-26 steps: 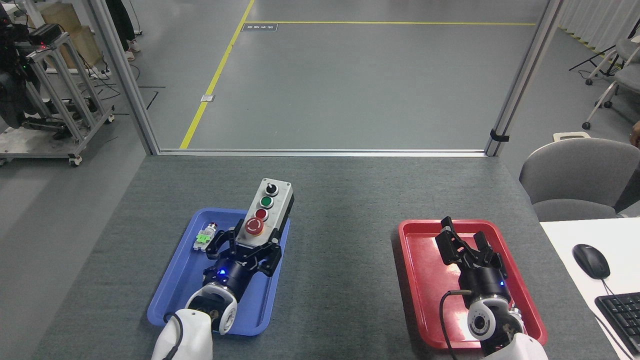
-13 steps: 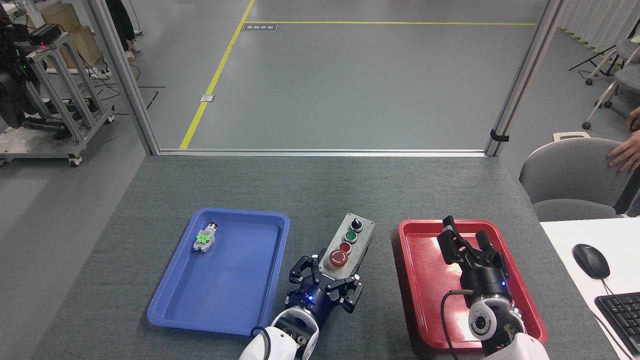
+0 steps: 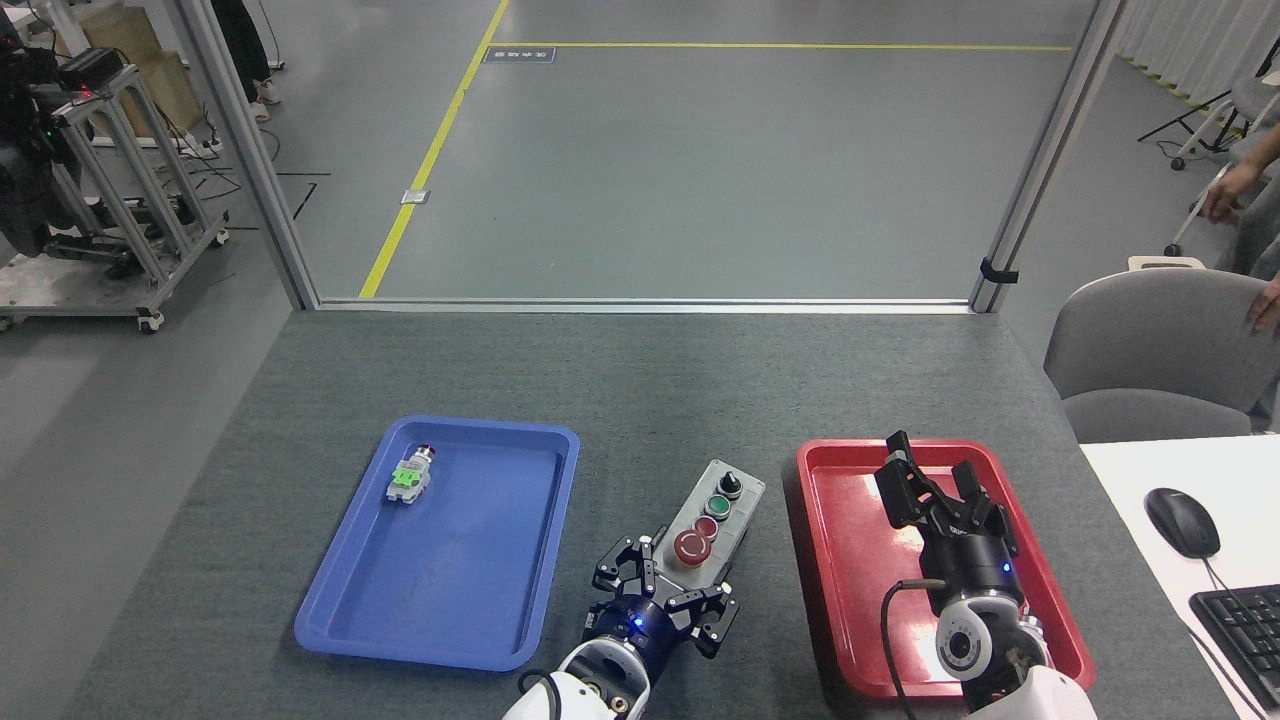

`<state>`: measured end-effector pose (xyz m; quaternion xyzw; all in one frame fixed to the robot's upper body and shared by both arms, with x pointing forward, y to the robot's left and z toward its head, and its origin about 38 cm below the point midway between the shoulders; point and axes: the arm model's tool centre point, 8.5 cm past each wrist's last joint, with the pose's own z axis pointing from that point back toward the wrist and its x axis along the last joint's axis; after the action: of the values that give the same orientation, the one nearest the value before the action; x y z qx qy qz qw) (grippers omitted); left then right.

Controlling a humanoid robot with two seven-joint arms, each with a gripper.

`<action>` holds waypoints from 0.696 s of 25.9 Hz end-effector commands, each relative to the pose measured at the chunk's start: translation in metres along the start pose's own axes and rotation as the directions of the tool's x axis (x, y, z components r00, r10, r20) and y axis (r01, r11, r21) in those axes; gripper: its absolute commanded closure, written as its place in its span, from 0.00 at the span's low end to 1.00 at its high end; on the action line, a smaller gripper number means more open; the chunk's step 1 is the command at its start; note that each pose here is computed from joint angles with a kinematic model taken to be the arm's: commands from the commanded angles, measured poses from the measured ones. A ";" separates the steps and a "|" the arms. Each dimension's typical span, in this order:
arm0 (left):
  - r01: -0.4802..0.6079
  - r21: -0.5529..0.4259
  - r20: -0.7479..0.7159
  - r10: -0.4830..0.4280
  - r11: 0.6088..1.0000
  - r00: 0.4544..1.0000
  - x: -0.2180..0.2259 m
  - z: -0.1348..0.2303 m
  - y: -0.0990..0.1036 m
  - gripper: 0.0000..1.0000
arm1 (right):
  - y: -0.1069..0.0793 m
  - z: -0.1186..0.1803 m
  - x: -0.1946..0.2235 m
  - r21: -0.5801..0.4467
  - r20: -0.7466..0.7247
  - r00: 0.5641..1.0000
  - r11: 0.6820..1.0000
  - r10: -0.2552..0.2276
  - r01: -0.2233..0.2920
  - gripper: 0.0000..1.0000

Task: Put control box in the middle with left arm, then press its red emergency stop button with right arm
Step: 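Set the control box down between the trays and open the left gripper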

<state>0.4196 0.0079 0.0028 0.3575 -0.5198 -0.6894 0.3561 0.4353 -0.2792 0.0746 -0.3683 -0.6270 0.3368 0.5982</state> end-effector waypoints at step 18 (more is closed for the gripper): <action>-0.068 0.400 -0.175 0.149 0.914 0.973 -0.096 0.115 0.084 0.01 | -0.017 -0.017 0.020 -0.045 0.092 0.994 0.998 0.053 -0.049 0.97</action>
<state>0.3715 0.1017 0.0979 0.4322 -0.6227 -0.5398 0.3662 0.4445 -0.2771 0.0892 -0.3758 -0.6398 0.3421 0.5766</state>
